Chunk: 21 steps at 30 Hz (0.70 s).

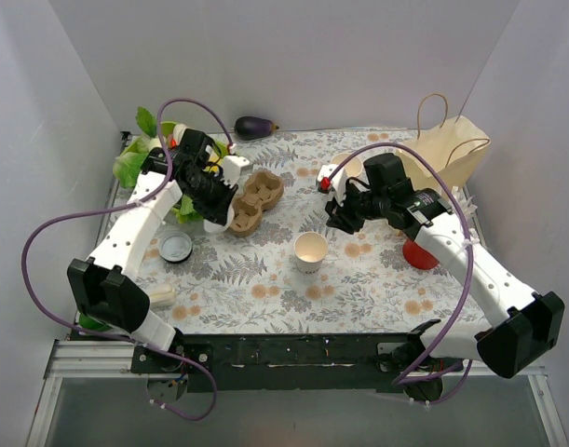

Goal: Pack the takeout coffee

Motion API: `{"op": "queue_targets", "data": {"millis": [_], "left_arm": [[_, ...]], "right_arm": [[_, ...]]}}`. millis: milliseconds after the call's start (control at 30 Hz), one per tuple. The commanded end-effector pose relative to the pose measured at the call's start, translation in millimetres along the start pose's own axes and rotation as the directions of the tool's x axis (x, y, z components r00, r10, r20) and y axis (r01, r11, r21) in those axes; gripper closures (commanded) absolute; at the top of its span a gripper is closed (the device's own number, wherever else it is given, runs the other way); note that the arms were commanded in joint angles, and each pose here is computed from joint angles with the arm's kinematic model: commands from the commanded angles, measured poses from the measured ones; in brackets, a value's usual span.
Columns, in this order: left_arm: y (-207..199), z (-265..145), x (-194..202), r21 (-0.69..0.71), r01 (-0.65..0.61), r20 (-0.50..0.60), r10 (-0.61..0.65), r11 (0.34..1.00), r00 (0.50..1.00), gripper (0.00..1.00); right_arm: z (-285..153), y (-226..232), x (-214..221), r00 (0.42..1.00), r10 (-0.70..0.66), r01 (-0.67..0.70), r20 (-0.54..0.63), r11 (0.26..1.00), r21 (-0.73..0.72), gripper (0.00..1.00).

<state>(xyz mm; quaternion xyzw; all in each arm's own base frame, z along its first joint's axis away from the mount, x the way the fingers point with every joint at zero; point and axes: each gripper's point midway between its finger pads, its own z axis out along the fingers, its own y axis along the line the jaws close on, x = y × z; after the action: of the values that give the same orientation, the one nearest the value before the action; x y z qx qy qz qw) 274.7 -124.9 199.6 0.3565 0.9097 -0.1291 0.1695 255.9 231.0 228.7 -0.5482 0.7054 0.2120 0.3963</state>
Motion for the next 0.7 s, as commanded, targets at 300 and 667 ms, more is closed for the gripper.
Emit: {"op": "queue_targets", "data": {"millis": [300,667], "left_arm": [[-150.4,-59.9,-134.9,0.31,-0.47,0.777,0.065,0.826,0.626,1.0],[-182.6,-10.5,-125.6,0.719,-0.331,0.601,-0.308,0.611,0.738,1.0]], "right_arm": [[-11.1,-20.8,-17.4,0.954,0.299,-0.295,0.018,0.95,-0.1,0.5],[-11.8,-11.9,5.1,0.915,0.403,-0.393,-0.005,0.889,-0.237,0.39]]}}
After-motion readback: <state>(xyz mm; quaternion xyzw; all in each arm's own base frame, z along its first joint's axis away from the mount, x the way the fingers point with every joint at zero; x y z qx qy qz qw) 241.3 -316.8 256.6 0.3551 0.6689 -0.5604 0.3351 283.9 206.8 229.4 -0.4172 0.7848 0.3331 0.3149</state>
